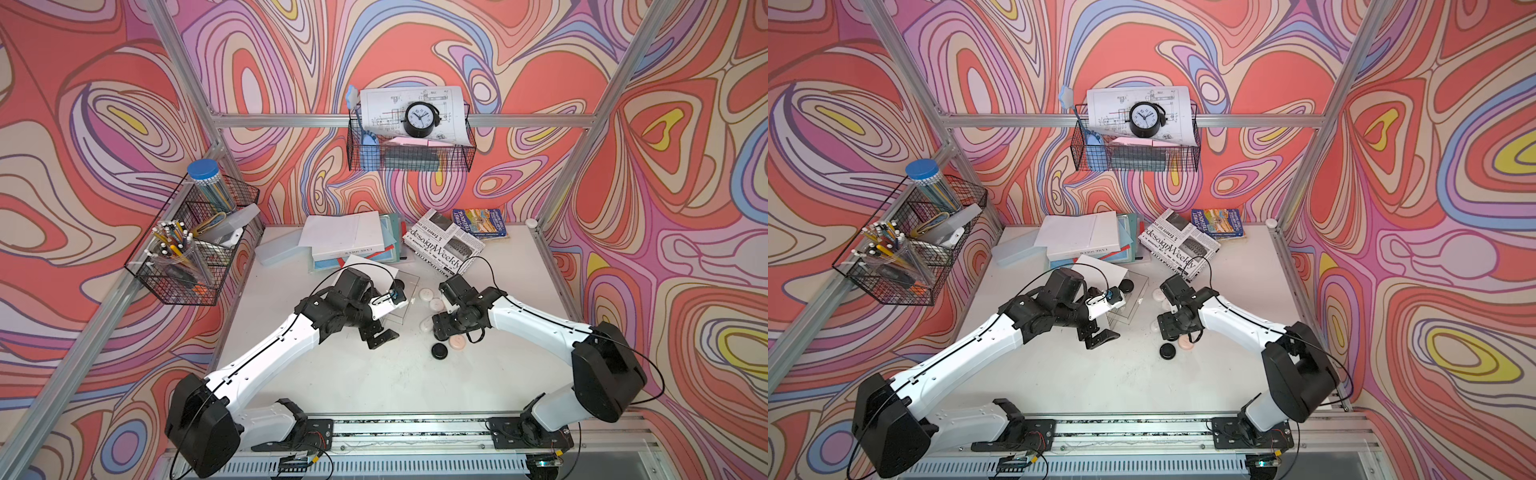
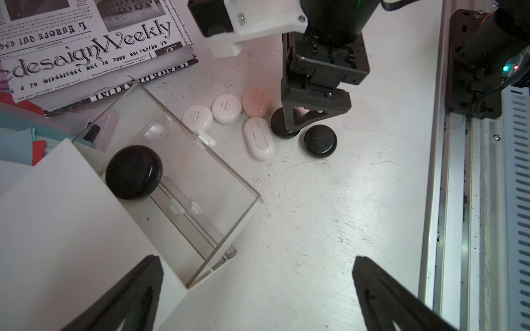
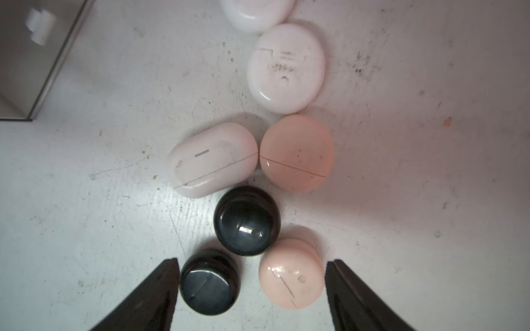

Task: Put the bluetooth earphones in the drawer according to color
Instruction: Pick up the Bluetooth earphone from the center of the board.

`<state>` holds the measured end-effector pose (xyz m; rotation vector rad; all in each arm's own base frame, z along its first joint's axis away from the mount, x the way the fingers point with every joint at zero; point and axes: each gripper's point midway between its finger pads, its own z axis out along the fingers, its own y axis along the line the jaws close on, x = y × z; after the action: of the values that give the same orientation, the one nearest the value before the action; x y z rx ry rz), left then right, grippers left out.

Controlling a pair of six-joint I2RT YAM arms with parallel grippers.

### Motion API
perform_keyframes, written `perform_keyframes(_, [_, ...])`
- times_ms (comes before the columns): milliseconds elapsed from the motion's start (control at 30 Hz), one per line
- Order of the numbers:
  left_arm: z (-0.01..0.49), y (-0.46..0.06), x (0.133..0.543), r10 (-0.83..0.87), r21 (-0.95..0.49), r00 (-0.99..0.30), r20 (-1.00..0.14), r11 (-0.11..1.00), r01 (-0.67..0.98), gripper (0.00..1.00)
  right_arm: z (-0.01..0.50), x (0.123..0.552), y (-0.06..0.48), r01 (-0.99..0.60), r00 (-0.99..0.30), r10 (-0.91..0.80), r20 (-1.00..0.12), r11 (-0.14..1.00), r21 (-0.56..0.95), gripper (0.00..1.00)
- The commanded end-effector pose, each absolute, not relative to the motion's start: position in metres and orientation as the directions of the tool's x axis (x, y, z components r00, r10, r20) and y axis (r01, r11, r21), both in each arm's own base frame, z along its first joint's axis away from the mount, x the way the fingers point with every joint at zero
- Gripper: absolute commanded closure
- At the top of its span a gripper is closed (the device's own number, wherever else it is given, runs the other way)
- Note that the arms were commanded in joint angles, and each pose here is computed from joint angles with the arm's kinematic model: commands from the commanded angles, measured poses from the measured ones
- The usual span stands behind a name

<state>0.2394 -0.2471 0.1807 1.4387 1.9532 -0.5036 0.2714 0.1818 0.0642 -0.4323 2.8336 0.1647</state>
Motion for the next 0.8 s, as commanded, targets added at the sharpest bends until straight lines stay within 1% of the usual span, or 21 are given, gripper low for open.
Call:
perform_keyframes(0, [0.174,-0.248,0.236,0.712,0.051,-0.197,-0.673,0.311,0.949,0.02,0.059,0.275,0.189,-0.324,-0.919,-0.296,-0.261,0.943,0.073,0.19])
perform_keyframes(133, [0.170,-0.245,0.237,0.733,0.083,-0.182,-0.656,0.309,0.947,0.02,0.050,0.273,0.191,-0.327,-0.924,-0.303,-0.232,0.942,0.074,0.20])
perform_keyframes(600, [0.170,-0.246,0.240,0.730,0.080,-0.195,-0.655,0.324,0.943,0.01,0.034,0.282,0.197,-0.347,-0.920,-0.326,-0.216,0.935,0.068,0.34])
perform_keyframes(767, [0.174,-0.248,0.243,0.719,0.088,-0.193,-0.668,0.333,0.939,0.02,0.024,0.278,0.197,-0.351,-0.925,-0.335,-0.179,0.934,0.067,0.40])
